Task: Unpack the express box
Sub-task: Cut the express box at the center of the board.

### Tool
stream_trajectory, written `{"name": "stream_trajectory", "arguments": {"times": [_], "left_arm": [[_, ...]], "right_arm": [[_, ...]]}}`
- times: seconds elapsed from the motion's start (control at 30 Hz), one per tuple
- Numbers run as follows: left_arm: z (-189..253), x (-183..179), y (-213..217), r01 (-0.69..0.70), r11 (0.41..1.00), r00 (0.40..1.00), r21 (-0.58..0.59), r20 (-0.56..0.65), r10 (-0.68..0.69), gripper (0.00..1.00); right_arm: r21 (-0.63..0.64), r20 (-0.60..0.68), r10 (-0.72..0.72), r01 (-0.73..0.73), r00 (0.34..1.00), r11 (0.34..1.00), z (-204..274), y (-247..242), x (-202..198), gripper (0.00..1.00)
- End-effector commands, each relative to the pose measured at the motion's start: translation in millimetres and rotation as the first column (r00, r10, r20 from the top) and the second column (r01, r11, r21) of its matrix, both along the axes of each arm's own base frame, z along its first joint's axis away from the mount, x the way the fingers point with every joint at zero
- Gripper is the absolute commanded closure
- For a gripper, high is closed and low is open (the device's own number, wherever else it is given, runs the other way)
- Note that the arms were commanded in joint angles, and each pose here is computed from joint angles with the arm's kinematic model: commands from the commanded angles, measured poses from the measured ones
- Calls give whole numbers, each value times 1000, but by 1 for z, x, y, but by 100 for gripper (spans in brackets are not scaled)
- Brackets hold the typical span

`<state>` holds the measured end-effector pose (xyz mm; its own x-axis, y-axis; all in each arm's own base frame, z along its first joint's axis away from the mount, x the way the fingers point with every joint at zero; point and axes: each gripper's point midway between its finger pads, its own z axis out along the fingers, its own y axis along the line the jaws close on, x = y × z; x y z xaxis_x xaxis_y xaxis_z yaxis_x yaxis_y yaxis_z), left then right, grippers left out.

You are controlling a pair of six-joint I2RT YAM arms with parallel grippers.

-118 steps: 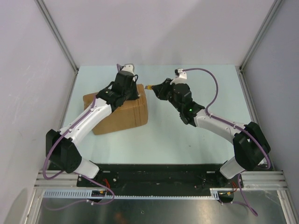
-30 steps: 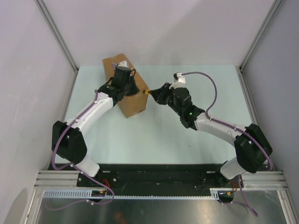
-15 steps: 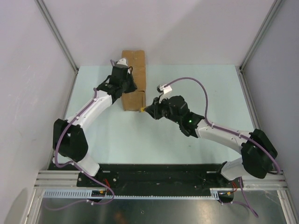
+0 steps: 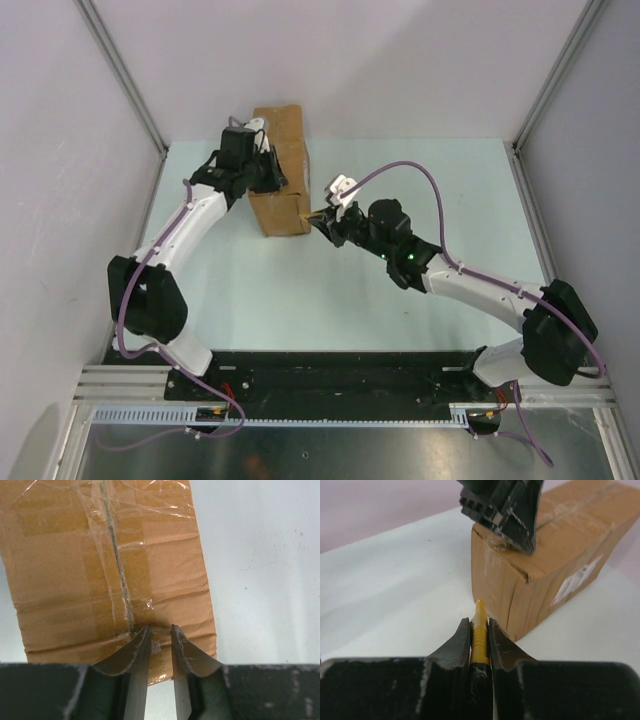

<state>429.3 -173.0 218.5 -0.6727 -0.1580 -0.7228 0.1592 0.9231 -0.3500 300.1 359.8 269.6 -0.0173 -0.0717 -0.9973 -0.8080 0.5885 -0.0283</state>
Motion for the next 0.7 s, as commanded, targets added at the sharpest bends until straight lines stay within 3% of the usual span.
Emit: {"name": "stream_trajectory", "arguments": {"times": [0.0,0.17,0.4,0.67], "left_arm": [[-29,-16,20,27,998,990,62,-138,-18,69],[4,-3,17,51,997,998,51,-44,-48,64],[13,7,23,35,998,999,59,1,-35,62],[70,15,28,24,1000,985,12,170,-26,58]], "right_arm": [[-34,236,76,-70,969,997,46,14,15,100],[-91,280,135,-114,950,989,56,27,26,100],[-120,331,205,-174,921,977,58,41,37,100],[-114,311,216,-190,925,975,40,49,58,100]]}}
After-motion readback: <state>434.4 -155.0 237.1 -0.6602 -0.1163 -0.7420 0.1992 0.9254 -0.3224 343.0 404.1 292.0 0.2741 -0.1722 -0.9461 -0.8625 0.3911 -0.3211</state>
